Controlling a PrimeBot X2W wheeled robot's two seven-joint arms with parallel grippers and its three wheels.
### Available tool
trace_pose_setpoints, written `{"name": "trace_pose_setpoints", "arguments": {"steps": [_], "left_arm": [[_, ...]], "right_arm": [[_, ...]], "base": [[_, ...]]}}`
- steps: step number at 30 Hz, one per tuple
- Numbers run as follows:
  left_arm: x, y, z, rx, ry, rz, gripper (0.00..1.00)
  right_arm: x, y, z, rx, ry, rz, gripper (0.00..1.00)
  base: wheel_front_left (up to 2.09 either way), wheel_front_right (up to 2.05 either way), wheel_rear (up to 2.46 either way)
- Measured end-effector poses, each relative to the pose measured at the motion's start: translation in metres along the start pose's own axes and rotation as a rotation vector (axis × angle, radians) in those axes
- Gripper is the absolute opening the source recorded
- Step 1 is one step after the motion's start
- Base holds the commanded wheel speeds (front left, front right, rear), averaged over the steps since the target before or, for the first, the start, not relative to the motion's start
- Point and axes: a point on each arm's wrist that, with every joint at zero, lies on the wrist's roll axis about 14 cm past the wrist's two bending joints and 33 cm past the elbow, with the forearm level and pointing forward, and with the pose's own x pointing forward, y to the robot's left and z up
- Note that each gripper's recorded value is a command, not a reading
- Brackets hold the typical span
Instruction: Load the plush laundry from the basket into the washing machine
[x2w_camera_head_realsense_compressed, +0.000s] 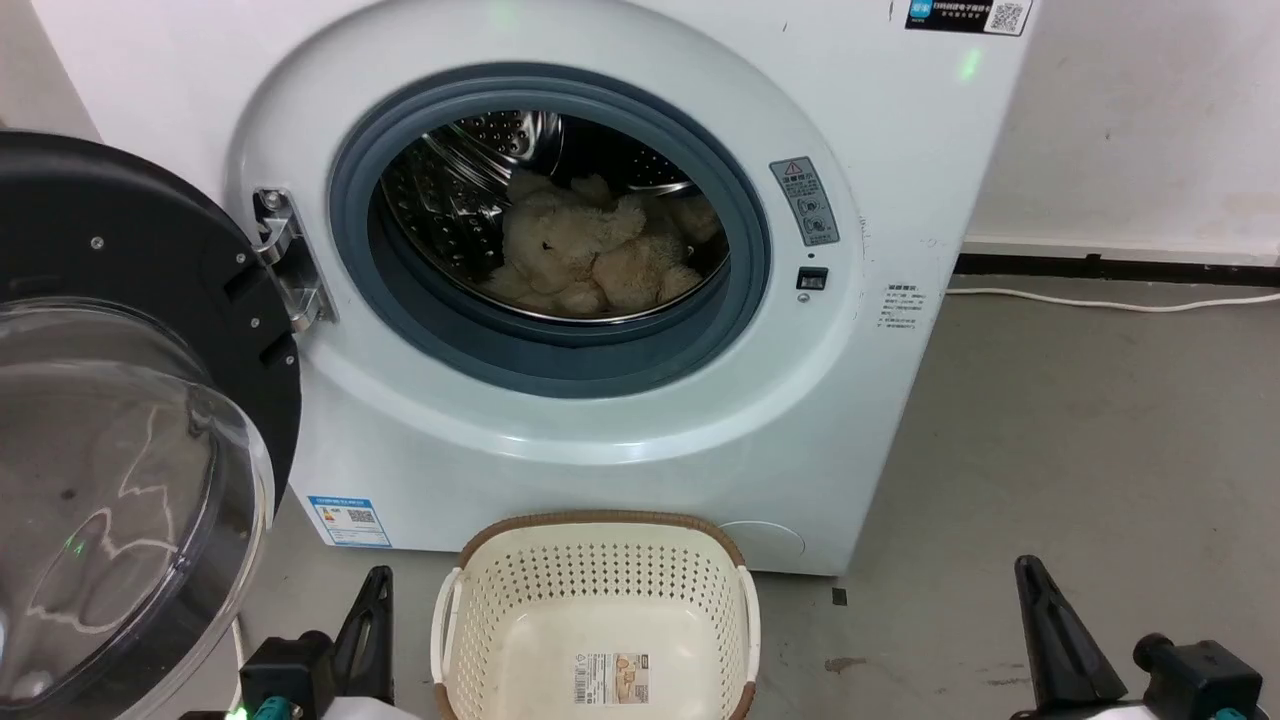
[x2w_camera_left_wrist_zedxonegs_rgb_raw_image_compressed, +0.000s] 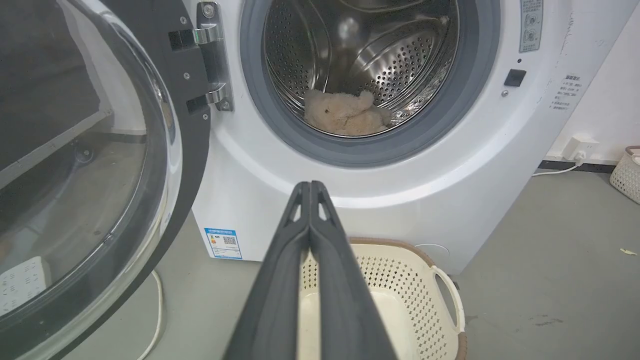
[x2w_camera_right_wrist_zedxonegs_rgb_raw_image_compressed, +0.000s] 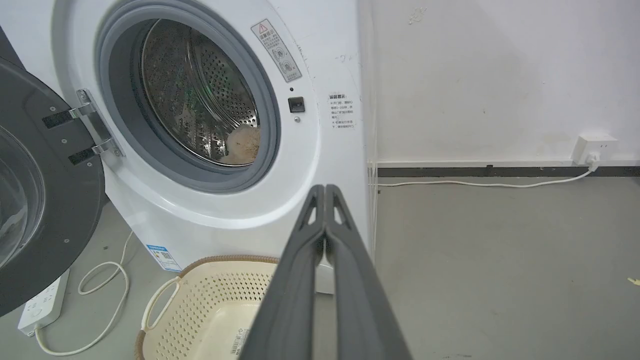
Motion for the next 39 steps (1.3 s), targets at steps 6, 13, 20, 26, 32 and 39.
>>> {"name": "trace_pose_setpoints", "arguments": {"steps": [6, 13, 20, 26, 32, 39], "left_arm": [[0.001, -0.001, 0.001, 0.01, 0.003, -0.005, 0.0], [0.003, -0.002, 0.004, 0.013, 0.002, -0.004, 0.0], [0.005, -0.003, 0.006, 0.02, 0.001, -0.006, 0.0], [0.008, -0.005, 0.009, 0.022, 0.001, -0.007, 0.0], [0.009, -0.005, 0.011, 0.032, 0.001, -0.004, 0.0], [0.01, -0.005, 0.012, 0.039, 0.005, -0.005, 0.0]], "right_arm": [[0.003, 0.001, 0.001, -0.014, 0.003, 0.005, 0.0], [0.005, 0.002, 0.001, -0.031, 0.011, 0.009, 0.0], [0.009, 0.003, 0.002, -0.045, 0.018, 0.015, 0.0], [0.01, 0.003, 0.001, -0.055, 0.029, 0.018, 0.0], [0.012, 0.004, 0.001, -0.069, 0.036, 0.021, 0.0], [0.015, 0.005, 0.001, -0.084, 0.044, 0.024, 0.0]], "base": [[0.0, 0.0, 0.0], [0.0, 0.0, 0.0], [0.0, 0.0, 0.0], [0.0, 0.0, 0.0], [0.0, 0.0, 0.0], [0.0, 0.0, 0.0]]}}
